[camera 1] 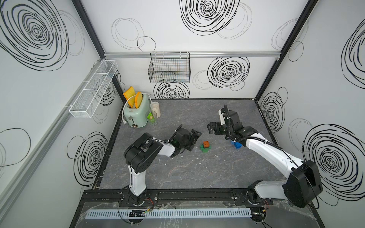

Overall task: Assemble the letter f with lego
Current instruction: Pick up the lego brick from the center of the board.

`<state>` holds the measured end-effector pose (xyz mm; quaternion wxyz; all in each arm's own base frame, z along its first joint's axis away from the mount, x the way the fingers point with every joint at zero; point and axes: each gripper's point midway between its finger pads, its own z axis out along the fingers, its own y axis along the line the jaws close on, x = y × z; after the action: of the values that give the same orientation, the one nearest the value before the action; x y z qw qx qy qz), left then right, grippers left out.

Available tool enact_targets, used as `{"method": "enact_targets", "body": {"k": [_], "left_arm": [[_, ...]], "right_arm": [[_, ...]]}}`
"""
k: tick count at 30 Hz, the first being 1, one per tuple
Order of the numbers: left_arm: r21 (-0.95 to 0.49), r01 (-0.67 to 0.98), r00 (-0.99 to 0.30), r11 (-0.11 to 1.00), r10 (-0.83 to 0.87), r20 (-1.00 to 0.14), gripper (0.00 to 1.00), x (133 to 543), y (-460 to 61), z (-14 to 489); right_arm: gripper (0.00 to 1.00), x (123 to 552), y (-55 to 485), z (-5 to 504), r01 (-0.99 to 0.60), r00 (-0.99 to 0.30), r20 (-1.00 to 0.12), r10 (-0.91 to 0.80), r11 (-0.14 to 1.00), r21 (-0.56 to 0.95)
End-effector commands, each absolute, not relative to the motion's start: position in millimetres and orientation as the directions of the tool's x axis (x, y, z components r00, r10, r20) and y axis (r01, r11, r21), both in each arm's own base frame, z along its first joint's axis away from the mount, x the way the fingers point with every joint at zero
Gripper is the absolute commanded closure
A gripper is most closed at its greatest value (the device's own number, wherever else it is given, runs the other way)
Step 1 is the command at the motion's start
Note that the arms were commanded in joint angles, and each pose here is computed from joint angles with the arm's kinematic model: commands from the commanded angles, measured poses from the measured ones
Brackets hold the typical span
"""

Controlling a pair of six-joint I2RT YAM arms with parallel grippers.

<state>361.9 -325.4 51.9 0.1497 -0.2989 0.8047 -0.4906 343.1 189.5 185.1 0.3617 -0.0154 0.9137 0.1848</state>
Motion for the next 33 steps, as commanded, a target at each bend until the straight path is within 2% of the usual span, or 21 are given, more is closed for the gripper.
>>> {"method": "enact_targets", "body": {"k": [1, 5, 9, 15, 18, 20, 25, 27, 33], "left_arm": [[-0.872, -0.358, -0.743, 0.333, -0.668, 0.05, 0.02, 381.4, -323.4, 40.8], [-0.879, -0.339, -0.746, 0.335, -0.665, 0.034, 0.02, 404.4, -322.0, 43.1], [-0.915, -0.229, -0.782, 0.332, -0.622, -0.03, 0.01, 416.1, -320.3, 77.6], [-0.946, -0.086, -0.838, 0.313, -0.536, -0.101, 0.02, 382.0, -309.3, 149.4], [-0.929, -0.112, -0.836, 0.354, -0.539, -0.105, 0.02, 353.6, -276.3, 159.7], [-0.897, -0.135, -0.814, 0.42, -0.564, -0.141, 0.02, 339.4, -239.3, 161.0], [-0.769, -0.142, -0.739, 0.623, -0.584, -0.336, 0.02, 322.5, -137.8, 179.7], [-0.728, -0.153, -0.73, 0.669, -0.573, -0.372, 0.02, 318.6, -114.4, 178.7], [-0.732, -0.205, -0.743, 0.65, -0.59, -0.316, 0.02, 314.5, -84.3, 149.4]], "right_arm": [[0.01, 343.0, 186.8, 176.8, -0.148, -0.753, -0.65, 0.107, 0.934, 0.325], [0.01, 345.5, 191.0, 174.9, -0.163, -0.762, -0.641, 0.092, 0.931, 0.326], [0.01, 349.5, 194.0, 170.0, -0.168, -0.772, -0.632, 0.073, 0.935, 0.312], [0.01, 364.5, 204.7, 182.1, -0.184, -0.748, -0.659, 0.077, 0.93, 0.317], [0.01, 376.7, 219.0, 182.0, -0.205, -0.746, -0.664, 0.054, 0.929, 0.307], [0.01, 383.6, 234.8, 174.8, -0.229, -0.762, -0.648, 0.018, 0.928, 0.295], [0.01, 391.5, 289.9, 137.3, -0.317, -0.806, -0.578, -0.124, 0.916, 0.245], [0.01, 392.0, 308.9, 120.9, -0.337, -0.819, -0.551, -0.159, 0.911, 0.236], [0.01, 396.3, 348.4, 84.9, -0.362, -0.837, -0.494, -0.236, 0.916, 0.175]]}}
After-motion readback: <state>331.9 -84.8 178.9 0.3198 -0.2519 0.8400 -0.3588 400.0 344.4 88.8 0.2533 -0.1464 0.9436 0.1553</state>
